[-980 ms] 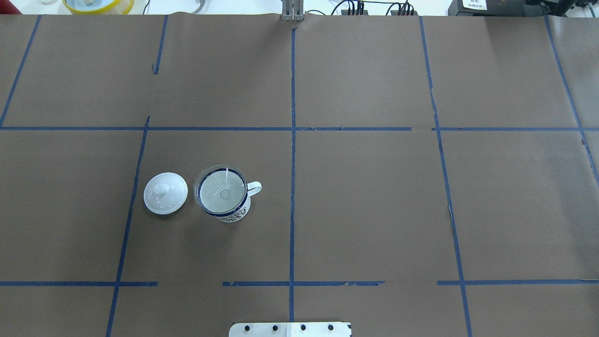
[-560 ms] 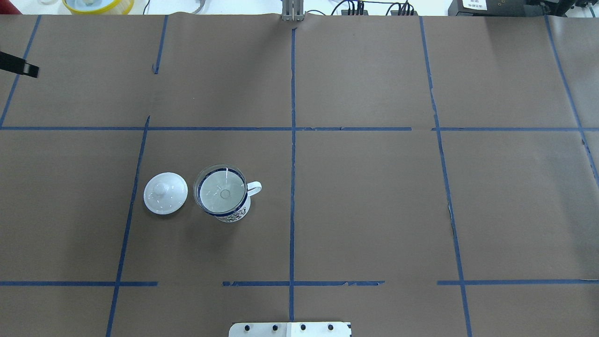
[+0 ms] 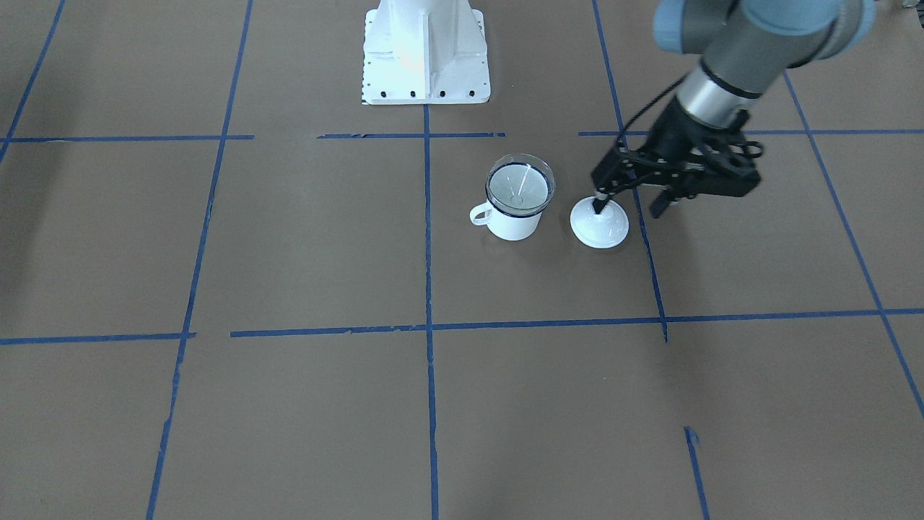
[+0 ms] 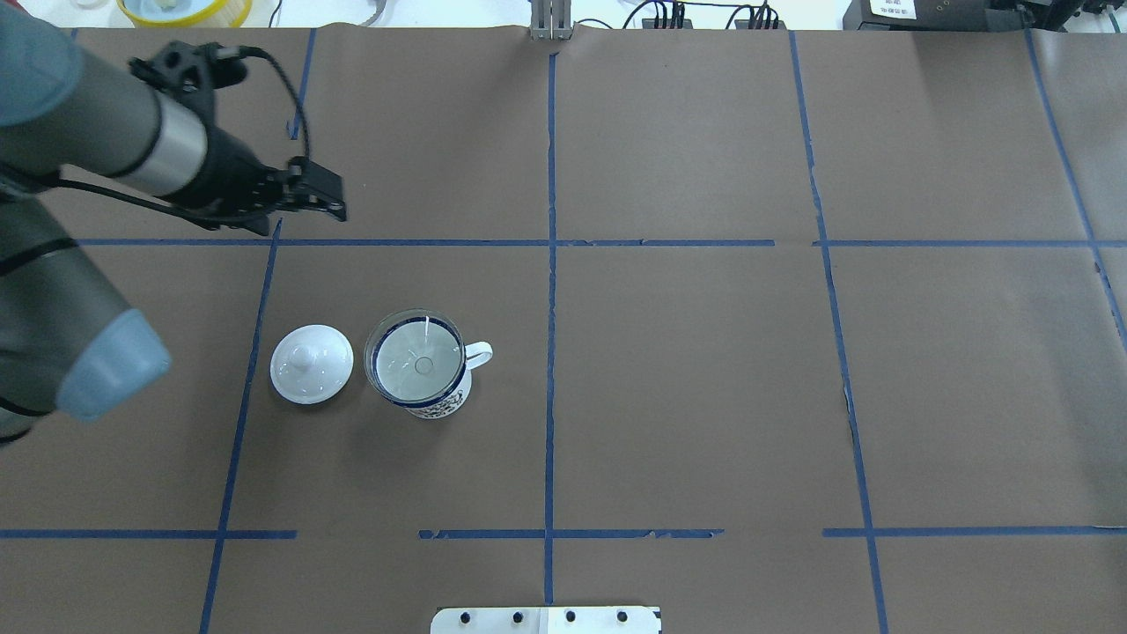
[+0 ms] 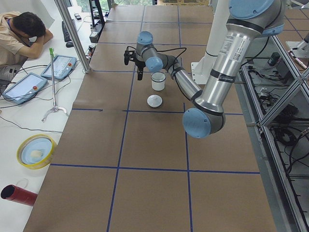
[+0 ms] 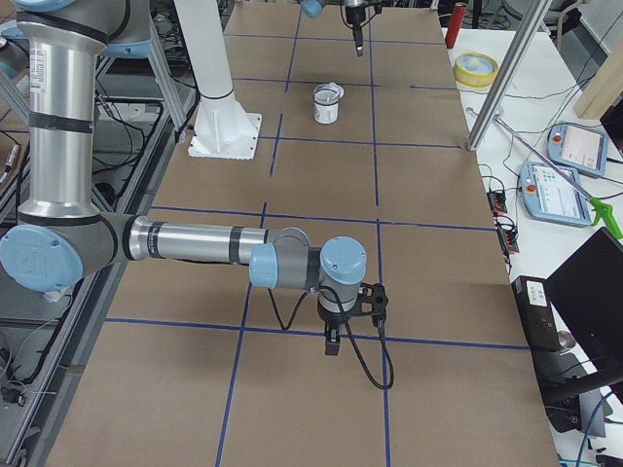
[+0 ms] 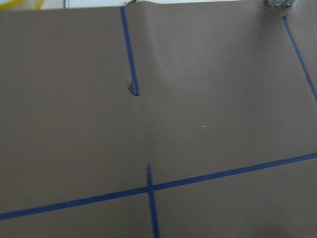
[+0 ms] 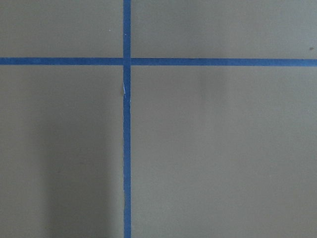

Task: Remove funnel from cup
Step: 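Move the left gripper over the clear glass funnel in the white mug, then lower the left gripper and close it on the funnel stem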

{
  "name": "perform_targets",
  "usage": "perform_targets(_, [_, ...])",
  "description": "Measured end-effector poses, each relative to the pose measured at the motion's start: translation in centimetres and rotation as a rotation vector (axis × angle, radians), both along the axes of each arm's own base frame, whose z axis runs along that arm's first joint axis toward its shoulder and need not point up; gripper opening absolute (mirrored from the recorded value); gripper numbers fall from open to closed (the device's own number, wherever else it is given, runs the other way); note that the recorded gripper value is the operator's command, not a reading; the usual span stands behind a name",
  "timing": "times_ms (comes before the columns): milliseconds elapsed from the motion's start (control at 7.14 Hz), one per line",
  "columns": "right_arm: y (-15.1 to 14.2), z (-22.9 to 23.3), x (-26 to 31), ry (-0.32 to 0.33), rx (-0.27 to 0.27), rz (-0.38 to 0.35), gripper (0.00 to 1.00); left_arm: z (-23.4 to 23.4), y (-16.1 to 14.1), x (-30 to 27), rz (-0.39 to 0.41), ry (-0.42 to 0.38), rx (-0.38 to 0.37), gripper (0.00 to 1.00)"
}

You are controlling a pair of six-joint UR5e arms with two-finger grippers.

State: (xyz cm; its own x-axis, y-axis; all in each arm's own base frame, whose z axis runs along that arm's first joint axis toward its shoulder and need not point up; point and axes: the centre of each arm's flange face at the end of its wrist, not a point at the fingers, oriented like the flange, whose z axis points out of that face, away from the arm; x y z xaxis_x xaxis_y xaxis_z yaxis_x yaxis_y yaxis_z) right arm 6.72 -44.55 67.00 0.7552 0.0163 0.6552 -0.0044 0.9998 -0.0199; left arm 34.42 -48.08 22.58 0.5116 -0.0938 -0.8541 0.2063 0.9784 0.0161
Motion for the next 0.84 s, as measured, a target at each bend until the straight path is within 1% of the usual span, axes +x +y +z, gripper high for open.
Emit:
perform_targets(140, [0.0,0.0,0.0,0.000,0.000,0.000,1.00,-4.1,1.9,4.4,0.001,-0.010,-0.079,1.00])
perform_targets(280, [0.0,0.0,0.0,0.000,0.000,0.000,1.00,-6.8,3.5,7.9,0.008,-0.021,-0.140,1.00])
perform_targets(420, [0.0,0.0,0.0,0.000,0.000,0.000,1.00,-7.7,4.9,10.9,0.011,-0.051,-0.167,1.00])
perform_targets(560, [0.0,0.0,0.0,0.000,0.000,0.000,1.00,-7.1,6.1,13.5,0.007,-0.092,-0.167,1.00])
perform_targets(700, [0.0,0.0,0.0,0.000,0.000,0.000,1.00,-6.2,6.7,15.2,0.007,-0.126,-0.163,0.97])
perform_targets(840, [0.0,0.0,0.0,0.000,0.000,0.000,1.00,-5.5,6.9,16.1,0.010,-0.146,-0.160,0.89])
